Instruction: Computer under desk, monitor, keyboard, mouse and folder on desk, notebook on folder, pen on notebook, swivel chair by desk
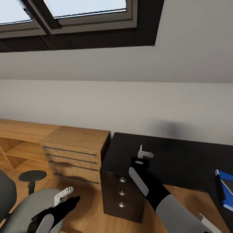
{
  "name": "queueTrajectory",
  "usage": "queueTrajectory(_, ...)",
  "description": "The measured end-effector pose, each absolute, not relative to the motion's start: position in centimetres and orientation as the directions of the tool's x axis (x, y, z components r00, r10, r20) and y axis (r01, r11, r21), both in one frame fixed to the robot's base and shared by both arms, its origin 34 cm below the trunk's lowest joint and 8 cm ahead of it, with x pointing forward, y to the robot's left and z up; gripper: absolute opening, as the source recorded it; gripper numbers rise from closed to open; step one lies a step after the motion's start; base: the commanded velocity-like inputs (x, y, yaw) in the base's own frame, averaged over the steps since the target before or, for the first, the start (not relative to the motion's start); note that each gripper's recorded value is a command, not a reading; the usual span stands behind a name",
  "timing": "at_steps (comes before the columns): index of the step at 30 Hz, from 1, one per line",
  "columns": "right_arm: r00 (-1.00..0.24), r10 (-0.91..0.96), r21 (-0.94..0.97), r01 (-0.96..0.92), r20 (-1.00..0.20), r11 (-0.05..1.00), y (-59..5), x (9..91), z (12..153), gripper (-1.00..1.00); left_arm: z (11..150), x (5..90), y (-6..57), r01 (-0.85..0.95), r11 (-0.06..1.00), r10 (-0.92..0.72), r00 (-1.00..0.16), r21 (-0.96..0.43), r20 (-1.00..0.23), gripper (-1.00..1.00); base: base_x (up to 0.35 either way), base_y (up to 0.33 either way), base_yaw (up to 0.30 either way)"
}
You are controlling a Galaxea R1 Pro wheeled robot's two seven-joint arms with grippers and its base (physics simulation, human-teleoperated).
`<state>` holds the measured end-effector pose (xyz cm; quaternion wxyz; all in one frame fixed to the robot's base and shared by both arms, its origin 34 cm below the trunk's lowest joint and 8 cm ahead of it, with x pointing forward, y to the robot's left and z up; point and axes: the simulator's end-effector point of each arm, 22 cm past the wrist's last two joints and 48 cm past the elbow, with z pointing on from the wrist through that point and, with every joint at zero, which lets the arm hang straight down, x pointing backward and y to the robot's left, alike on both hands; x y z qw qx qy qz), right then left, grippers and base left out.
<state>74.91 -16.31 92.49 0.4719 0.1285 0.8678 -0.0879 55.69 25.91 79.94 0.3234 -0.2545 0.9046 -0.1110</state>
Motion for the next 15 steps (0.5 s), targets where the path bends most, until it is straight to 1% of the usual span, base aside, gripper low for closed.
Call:
queueTrajectory(2, -0.521, 0.14, -0.031, 0.306, -0.842, 0.951, -16.3, 74.9, 92.8, -1.0, 79.9, 55.5, 25.5, -0.378, 0.856, -0.515, -0.674, -0.352, -0.529, 1.0, -0.003, 0.0, -0.253)
queueTrajectory(3, -0.522, 0.141, -0.031, 0.307, -0.842, 0.951, -16.3, 74.9, 92.9, -1.0, 79.9, 55.4, 25.4, -0.374, 0.859, -0.511, -0.677, -0.349, -0.53, 1.0, -0.001, 0.0, -0.102)
queueTrajectory(9, -0.522, 0.14, -0.032, 0.306, -0.841, 0.951, -16.3, 74.8, 93.7, -1.0, 80.0, 54.9, 24.6, -0.36, 0.87, -0.49, -0.698, -0.335, -0.523, 1.0, 0.0, 0.0, -0.019)
queueTrajectory(12, -0.517, 0.136, -0.034, 0.306, -0.845, 0.951, -16.8, 74.7, 94.5, -1.0, 79.1, 54.2, 24.8, -0.373, 0.871, -0.49, -0.714, -0.321, -0.5, 1.0, 0.0, 0.0, -0.014)
queueTrajectory(15, -0.51, 0.13, -0.037, 0.305, -0.85, 0.952, -17.5, 74.6, 95.3, -1.0, 77.0, 52.7, 24.9, -0.394, 0.871, -0.489, -0.743, -0.293, -0.457, 1.0, 0.0, 0.0, -0.138)
